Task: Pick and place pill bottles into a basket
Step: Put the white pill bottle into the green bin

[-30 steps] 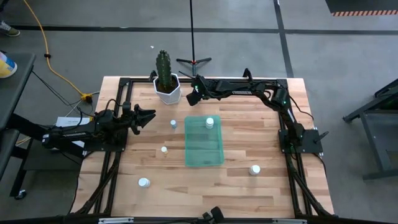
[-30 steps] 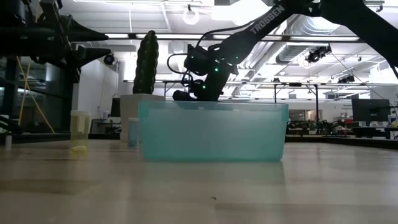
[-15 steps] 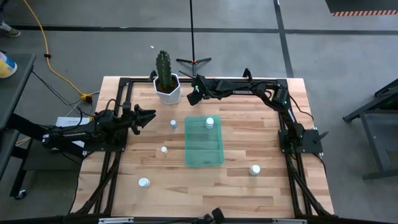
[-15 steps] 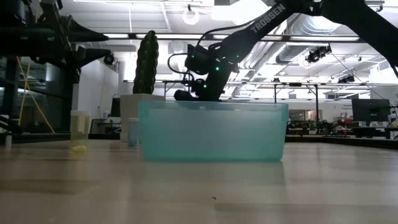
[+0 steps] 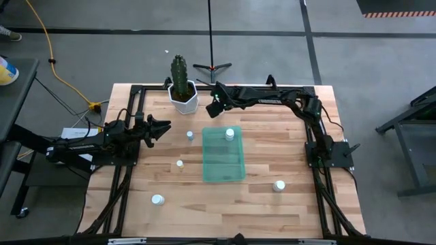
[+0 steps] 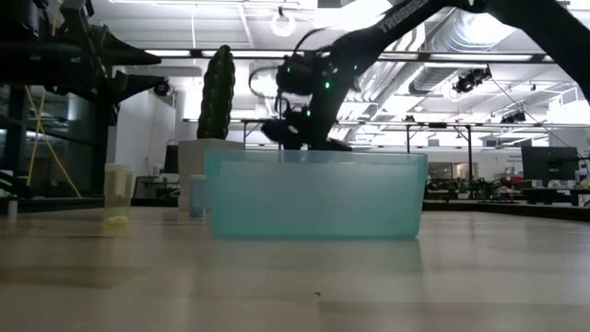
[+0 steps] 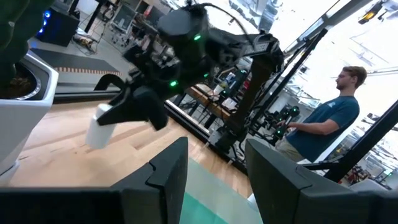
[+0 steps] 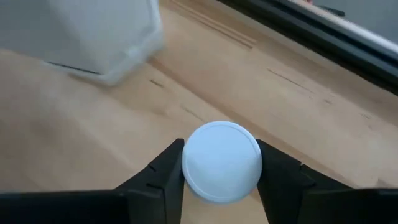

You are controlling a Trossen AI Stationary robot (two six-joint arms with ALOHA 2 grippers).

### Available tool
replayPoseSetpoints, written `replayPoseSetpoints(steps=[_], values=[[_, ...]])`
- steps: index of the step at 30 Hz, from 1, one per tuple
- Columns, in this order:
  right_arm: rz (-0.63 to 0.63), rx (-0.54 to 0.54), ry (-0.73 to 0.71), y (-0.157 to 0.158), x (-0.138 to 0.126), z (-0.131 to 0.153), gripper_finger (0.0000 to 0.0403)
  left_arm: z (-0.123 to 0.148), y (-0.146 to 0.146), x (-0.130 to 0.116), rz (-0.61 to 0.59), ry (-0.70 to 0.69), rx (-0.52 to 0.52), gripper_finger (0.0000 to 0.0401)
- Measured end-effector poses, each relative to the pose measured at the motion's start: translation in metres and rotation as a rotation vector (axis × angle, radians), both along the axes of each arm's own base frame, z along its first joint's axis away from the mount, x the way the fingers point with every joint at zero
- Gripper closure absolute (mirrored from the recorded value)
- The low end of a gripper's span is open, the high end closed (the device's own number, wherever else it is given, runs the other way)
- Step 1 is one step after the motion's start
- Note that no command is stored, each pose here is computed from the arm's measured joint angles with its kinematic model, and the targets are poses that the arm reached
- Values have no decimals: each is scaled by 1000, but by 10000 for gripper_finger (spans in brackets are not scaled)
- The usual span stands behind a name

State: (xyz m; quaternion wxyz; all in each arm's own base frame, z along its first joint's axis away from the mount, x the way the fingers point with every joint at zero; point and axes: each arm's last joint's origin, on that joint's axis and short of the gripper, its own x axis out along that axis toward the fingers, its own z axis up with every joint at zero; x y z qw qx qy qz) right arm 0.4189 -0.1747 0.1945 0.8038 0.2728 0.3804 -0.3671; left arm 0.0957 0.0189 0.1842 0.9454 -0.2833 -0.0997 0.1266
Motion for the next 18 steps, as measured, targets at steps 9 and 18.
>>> replayPoseSetpoints(steps=[9, 18], values=[[76, -33, -28, 39, -2, 39, 252, 0, 0, 0, 0, 0, 0, 208], [164, -87, -4, 104, 0, 59, 240, 0, 0, 0, 0, 0, 0, 208]])
